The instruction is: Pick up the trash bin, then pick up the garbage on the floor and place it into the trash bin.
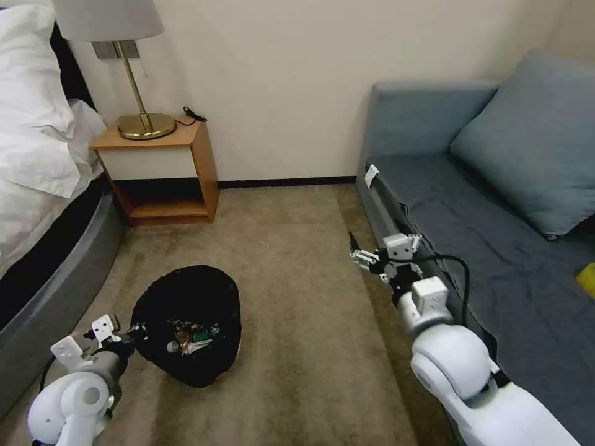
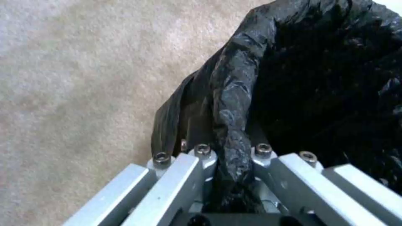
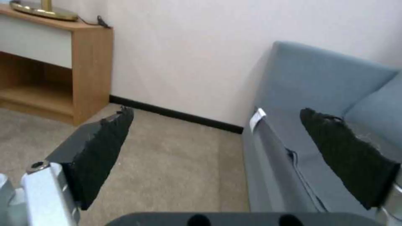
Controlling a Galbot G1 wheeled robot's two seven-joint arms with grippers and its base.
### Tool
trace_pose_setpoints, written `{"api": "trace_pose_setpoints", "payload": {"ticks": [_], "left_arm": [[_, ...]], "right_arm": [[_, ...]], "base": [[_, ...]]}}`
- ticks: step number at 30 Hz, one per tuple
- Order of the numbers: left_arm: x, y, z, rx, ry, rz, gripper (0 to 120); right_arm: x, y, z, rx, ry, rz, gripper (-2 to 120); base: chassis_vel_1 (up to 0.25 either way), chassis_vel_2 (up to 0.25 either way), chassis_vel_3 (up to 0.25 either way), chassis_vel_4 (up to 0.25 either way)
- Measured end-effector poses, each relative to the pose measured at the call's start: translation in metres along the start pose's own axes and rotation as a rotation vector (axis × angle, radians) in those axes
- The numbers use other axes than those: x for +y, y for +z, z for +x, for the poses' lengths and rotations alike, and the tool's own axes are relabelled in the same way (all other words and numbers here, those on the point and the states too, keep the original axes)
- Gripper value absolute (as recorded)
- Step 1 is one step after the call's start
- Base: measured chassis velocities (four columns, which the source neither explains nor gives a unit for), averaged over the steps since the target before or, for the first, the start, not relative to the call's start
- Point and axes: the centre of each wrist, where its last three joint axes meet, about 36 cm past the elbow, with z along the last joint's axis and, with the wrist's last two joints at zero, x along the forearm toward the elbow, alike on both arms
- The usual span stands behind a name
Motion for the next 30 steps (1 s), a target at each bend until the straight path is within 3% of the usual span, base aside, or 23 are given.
{"api": "trace_pose_setpoints", "payload": {"ticks": [12, 25, 28, 30], "left_arm": [[0.003, 0.007, -0.002, 0.012, -0.010, 0.002, 3], [0.005, 0.006, -0.002, 0.020, -0.005, 0.032, 46], [0.007, 0.005, -0.001, 0.007, 0.002, 0.027, 61], [0.007, 0.005, 0.000, -0.005, 0.011, 0.022, 65]], "right_arm": [[0.008, 0.007, 0.016, 0.009, 0.004, -0.035, 100], [0.007, 0.007, 0.021, 0.011, 0.008, -0.039, 100], [0.008, 0.008, 0.024, 0.014, 0.021, -0.043, 100], [0.009, 0.008, 0.025, 0.016, 0.027, -0.045, 100]], "base": [[0.000, 0.000, 0.000, 0.000], [0.000, 0.000, 0.000, 0.000], [0.000, 0.000, 0.000, 0.000], [0.000, 0.000, 0.000, 0.000]]}}
